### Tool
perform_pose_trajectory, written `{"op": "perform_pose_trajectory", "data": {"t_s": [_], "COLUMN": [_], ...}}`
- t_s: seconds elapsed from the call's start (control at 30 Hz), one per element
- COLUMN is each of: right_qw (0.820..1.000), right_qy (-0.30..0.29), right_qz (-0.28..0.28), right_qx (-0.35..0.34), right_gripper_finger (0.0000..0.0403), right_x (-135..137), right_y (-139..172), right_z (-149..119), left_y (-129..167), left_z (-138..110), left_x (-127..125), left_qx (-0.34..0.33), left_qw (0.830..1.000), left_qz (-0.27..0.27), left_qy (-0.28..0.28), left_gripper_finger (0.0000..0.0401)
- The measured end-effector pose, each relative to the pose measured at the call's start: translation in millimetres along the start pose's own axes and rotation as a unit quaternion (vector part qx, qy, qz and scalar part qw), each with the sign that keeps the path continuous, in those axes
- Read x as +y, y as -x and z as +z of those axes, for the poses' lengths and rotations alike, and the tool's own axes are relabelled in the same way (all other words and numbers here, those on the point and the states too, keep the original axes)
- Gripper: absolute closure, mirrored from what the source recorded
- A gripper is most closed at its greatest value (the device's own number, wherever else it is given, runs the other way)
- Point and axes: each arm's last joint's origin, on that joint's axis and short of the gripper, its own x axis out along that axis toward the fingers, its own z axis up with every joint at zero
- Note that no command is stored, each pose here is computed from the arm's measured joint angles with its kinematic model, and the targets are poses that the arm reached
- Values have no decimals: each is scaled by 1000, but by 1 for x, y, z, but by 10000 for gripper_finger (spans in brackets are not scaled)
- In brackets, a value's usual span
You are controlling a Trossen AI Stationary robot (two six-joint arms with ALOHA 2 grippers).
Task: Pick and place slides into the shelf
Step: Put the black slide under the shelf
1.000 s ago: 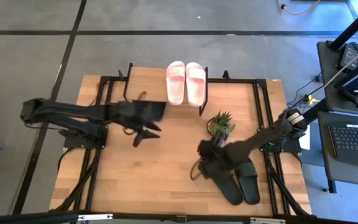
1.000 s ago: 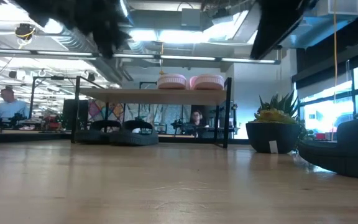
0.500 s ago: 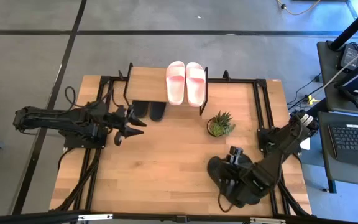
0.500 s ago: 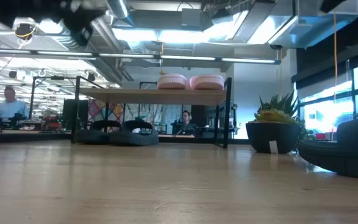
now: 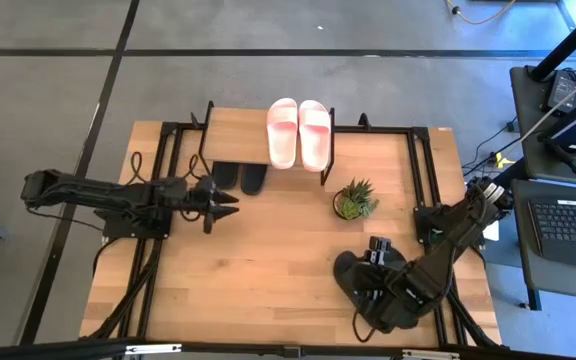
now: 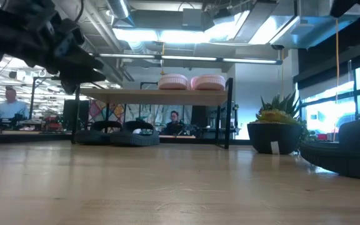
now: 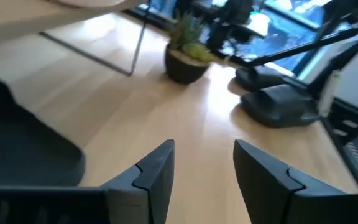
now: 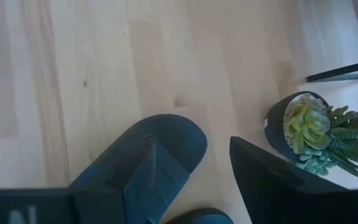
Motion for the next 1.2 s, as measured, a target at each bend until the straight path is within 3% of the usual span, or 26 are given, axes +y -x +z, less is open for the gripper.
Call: {"op": "perform_pose_trajectory", "data": {"t_s": [0.3, 0.57, 0.77, 1.2], "right_qw": [1000, 1000, 1000, 1000], "right_qy": [5, -4, -12, -28], "right_qz": [-9, -11, -11, -10], "right_qx": [4, 5, 5, 6], "right_gripper_finger": [197, 197, 197, 197], "right_x": [-5, -6, -6, -6], "right_y": [-4, -5, -5, -5], "right_z": [4, 5, 5, 5], "left_y": [-22, -40, -62, -85], "left_z": [-20, -25, -16, -24], "left_x": [9, 13, 11, 35], "left_qx": [71, 71, 89, 158], "left_qw": [996, 991, 989, 976], "left_qz": [50, 105, 116, 147], "left_qy": [33, 38, 0, 22], "left_gripper_finger": [245, 245, 245, 245]}}
